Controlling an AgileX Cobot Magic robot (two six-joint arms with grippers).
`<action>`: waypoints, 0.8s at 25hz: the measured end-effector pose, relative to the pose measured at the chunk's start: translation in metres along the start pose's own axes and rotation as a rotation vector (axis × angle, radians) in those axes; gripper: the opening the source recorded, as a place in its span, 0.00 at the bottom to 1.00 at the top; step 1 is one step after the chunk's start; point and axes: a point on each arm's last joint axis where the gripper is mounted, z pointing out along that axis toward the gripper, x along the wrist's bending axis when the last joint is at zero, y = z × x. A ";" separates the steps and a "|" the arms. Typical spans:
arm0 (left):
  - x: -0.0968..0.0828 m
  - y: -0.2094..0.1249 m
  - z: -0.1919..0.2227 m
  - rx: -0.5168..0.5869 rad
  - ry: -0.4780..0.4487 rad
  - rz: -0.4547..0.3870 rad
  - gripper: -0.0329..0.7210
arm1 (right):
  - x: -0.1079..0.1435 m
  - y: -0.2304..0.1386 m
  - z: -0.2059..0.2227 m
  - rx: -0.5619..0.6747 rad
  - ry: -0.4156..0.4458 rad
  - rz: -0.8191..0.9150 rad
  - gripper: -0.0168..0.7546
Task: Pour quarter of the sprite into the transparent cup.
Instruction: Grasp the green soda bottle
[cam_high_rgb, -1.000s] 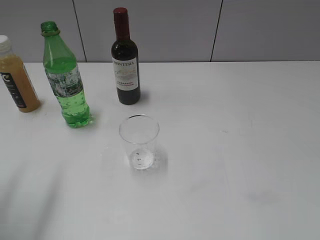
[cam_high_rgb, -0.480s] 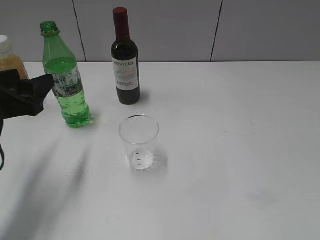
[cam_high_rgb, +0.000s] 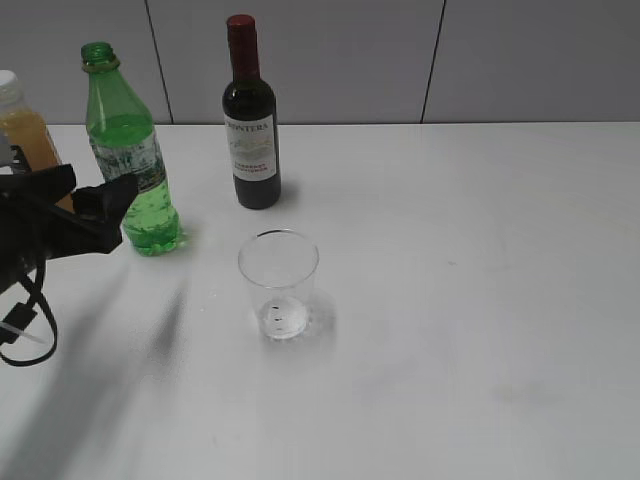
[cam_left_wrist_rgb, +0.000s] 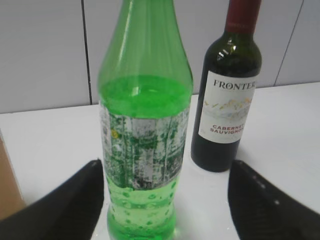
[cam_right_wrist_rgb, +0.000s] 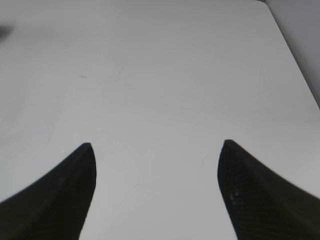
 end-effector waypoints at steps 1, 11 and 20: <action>0.000 -0.004 0.003 0.013 0.000 0.001 0.83 | 0.000 0.000 0.000 0.000 0.000 0.000 0.78; -0.001 -0.018 0.044 -0.004 0.010 0.000 0.93 | 0.000 0.000 0.000 0.000 0.000 0.000 0.78; 0.001 -0.027 0.078 -0.025 0.048 -0.027 0.93 | 0.000 0.000 0.000 0.000 0.000 0.000 0.78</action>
